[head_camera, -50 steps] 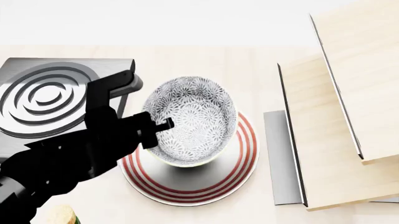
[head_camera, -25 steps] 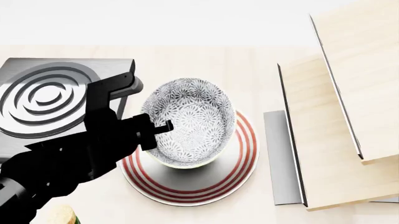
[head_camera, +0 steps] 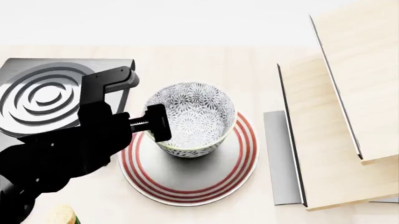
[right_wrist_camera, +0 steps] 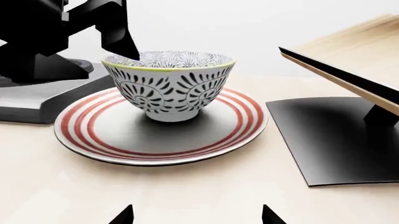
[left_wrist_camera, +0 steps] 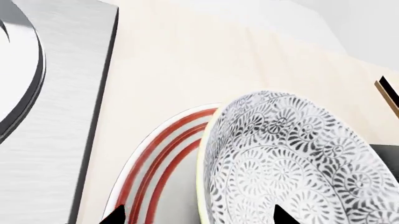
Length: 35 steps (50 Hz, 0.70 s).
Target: Pick up the akita bowl and put it on the plate.
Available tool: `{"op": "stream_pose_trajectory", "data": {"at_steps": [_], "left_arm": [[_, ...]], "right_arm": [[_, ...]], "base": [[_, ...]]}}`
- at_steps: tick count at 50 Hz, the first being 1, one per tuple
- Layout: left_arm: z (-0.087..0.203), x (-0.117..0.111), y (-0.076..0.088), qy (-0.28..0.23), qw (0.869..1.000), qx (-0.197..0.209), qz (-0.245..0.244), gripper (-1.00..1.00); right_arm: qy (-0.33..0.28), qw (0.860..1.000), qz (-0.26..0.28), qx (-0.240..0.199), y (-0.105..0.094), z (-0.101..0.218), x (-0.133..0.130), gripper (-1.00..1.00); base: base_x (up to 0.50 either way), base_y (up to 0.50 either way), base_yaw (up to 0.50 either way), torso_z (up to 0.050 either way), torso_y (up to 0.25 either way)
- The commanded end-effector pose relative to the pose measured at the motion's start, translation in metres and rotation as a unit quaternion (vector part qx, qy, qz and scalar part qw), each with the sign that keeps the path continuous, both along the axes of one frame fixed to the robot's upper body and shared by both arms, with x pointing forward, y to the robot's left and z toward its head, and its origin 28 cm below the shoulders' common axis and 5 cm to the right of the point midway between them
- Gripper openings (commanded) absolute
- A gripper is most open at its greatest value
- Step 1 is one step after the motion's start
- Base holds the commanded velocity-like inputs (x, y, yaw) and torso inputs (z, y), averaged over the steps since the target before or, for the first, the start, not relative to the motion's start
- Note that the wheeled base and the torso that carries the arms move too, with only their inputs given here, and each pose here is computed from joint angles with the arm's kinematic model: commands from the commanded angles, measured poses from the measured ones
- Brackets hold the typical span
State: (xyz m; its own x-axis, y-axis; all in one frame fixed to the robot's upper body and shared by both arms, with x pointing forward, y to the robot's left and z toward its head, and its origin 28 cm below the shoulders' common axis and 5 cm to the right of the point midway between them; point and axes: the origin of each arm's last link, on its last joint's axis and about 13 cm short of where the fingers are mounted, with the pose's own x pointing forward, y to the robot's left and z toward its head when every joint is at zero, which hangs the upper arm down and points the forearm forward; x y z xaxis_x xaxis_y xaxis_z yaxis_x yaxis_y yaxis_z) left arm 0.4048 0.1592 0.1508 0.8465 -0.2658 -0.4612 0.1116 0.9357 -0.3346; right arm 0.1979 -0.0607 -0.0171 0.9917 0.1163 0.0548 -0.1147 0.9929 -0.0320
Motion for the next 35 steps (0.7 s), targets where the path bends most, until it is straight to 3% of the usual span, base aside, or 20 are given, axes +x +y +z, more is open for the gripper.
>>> {"op": "stream_pose_trajectory", "data": {"at_steps": [1, 16, 26, 35], "left_arm": [[0.019, -0.005, 0.010, -0.014, 0.999, 0.037, 0.003, 1.00], [0.070, -0.033, 0.038, -0.096, 0.992, 0.086, 0.009, 1.00], [0.113, -0.066, 0.067, -0.189, 0.974, 0.116, 0.046, 1.00], [0.126, -0.102, 0.084, -0.260, 0.955, 0.126, 0.068, 1.00]], "right_arm": [[0.019, 1.000, -0.003, -0.011, -0.001, -0.007, -0.002, 1.00], [0.020, 1.000, -0.003, -0.012, -0.001, -0.009, -0.001, 1.00], [0.016, 1.000, -0.005, -0.012, -0.001, -0.005, -0.002, 1.00], [0.008, 1.000, -0.012, -0.010, -0.004, 0.001, -0.002, 1.00]], "base": [[0.00, 0.00, 0.00, 0.000, 0.000], [0.00, 0.00, 0.00, -0.001, -0.001], [0.00, 0.00, 0.00, 0.000, 0.000], [0.00, 0.00, 0.00, 0.000, -0.001]]}}
